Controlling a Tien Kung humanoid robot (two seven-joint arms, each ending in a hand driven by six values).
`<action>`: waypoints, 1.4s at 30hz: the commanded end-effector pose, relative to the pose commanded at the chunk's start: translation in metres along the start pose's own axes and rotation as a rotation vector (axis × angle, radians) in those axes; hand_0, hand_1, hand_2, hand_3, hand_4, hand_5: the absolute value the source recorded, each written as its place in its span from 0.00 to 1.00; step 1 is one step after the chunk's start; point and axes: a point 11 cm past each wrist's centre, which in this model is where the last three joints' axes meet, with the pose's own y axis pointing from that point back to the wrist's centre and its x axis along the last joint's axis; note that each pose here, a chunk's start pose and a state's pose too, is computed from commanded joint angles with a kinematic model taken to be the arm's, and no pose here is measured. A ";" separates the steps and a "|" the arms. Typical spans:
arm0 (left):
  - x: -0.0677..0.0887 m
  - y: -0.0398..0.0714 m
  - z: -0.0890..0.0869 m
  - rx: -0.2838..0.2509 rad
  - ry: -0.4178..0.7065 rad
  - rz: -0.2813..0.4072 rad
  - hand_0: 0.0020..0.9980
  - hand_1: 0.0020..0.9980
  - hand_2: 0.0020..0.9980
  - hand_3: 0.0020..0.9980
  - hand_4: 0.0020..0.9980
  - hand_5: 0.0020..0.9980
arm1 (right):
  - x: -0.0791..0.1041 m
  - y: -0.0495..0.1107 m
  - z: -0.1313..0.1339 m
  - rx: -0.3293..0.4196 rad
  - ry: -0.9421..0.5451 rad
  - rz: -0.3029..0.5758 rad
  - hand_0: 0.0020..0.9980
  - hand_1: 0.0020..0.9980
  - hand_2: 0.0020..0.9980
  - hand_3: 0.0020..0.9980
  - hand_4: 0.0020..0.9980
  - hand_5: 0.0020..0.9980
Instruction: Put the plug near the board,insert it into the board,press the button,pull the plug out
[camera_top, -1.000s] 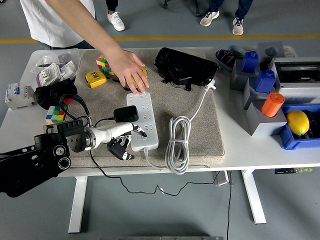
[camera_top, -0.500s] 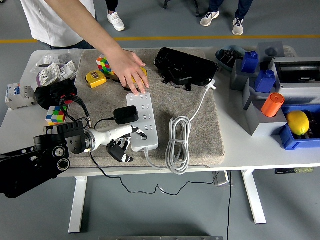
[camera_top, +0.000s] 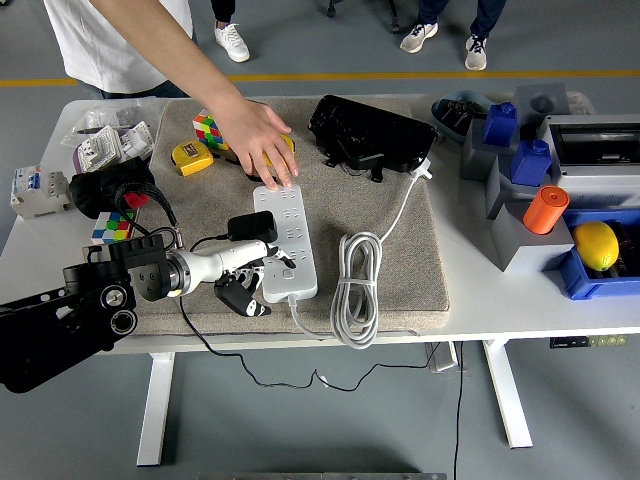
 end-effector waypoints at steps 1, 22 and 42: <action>0.002 0.001 0.001 -0.007 0.004 0.008 0.03 0.10 0.19 0.81 0.81 0.00 | 0.000 0.000 0.000 0.000 0.000 0.000 0.71 0.71 0.70 0.60 1.00 0.60; 0.041 0.010 0.006 -0.243 0.187 0.323 0.35 0.55 0.55 0.66 1.00 0.28 | -0.008 0.000 0.001 -0.001 0.016 -0.015 0.71 0.71 0.70 0.60 1.00 0.60; 0.040 -0.010 -0.018 -0.136 0.036 0.397 0.76 0.80 0.83 0.80 1.00 0.35 | -0.008 0.000 0.000 0.000 0.017 -0.016 0.71 0.71 0.70 0.60 1.00 0.60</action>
